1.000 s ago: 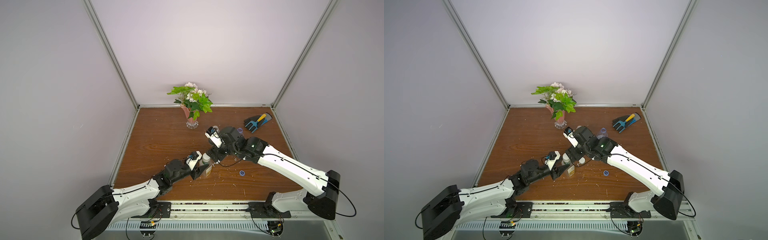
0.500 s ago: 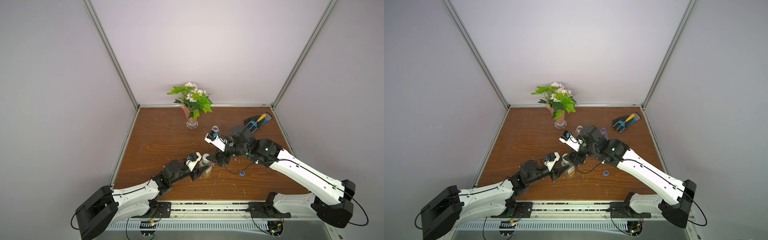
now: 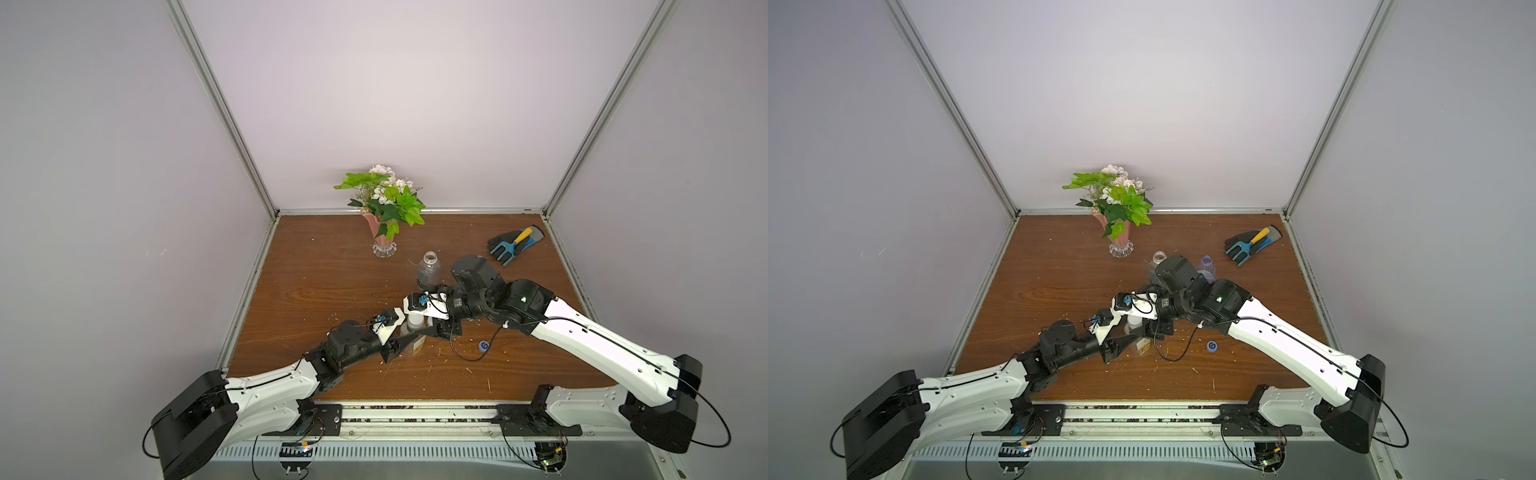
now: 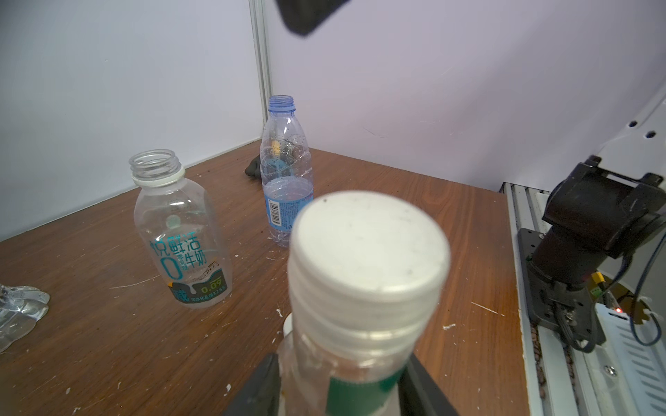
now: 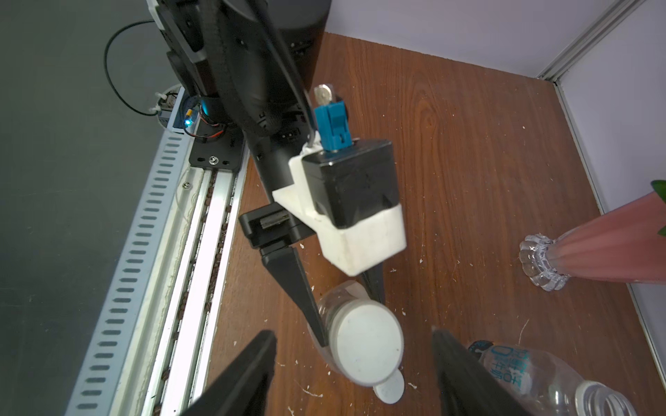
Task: Screw on the bottle caps
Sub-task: Screw the bottle cap onto the plastic bottle.
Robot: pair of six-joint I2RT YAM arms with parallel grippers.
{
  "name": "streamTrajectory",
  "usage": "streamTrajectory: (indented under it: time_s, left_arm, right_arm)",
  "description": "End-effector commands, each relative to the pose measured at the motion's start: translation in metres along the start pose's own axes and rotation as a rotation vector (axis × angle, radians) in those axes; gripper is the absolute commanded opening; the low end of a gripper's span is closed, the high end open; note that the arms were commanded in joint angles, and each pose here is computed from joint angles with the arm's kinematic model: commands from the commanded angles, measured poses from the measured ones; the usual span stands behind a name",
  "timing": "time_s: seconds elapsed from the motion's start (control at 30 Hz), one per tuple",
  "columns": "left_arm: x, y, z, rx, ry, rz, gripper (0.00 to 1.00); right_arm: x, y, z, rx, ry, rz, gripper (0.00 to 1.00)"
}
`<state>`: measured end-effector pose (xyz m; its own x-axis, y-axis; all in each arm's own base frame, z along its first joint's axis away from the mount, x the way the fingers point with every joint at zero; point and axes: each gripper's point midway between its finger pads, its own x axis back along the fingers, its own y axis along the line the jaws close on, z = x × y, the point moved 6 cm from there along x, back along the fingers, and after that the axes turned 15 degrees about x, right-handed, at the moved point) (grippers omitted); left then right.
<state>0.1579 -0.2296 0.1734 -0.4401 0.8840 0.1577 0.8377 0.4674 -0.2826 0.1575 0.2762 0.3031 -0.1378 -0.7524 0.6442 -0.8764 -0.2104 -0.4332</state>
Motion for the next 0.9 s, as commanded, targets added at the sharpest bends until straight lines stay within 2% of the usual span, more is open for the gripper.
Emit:
streamTrajectory:
  time_s: [0.0,0.07,0.4,0.87]
  left_arm:
    - [0.000,-0.001,0.021,0.004,0.095,0.014,0.51]
    - [0.001,0.000,0.021,0.003,0.093,0.009,0.51]
    - [0.004,0.000,0.022,0.006,0.087,0.005,0.51]
    - [0.004,0.001,0.023,0.011,0.091,0.002,0.52]
  right_arm:
    - [-0.005,0.002,0.002,0.065,-0.002,-0.031,0.70]
    - [-0.010,0.001,0.007,0.062,0.028,-0.034,0.66]
    - [-0.020,-0.003,0.019,0.057,0.099,-0.028,0.64]
    - [-0.023,-0.007,0.023,0.031,0.089,-0.033,0.64]
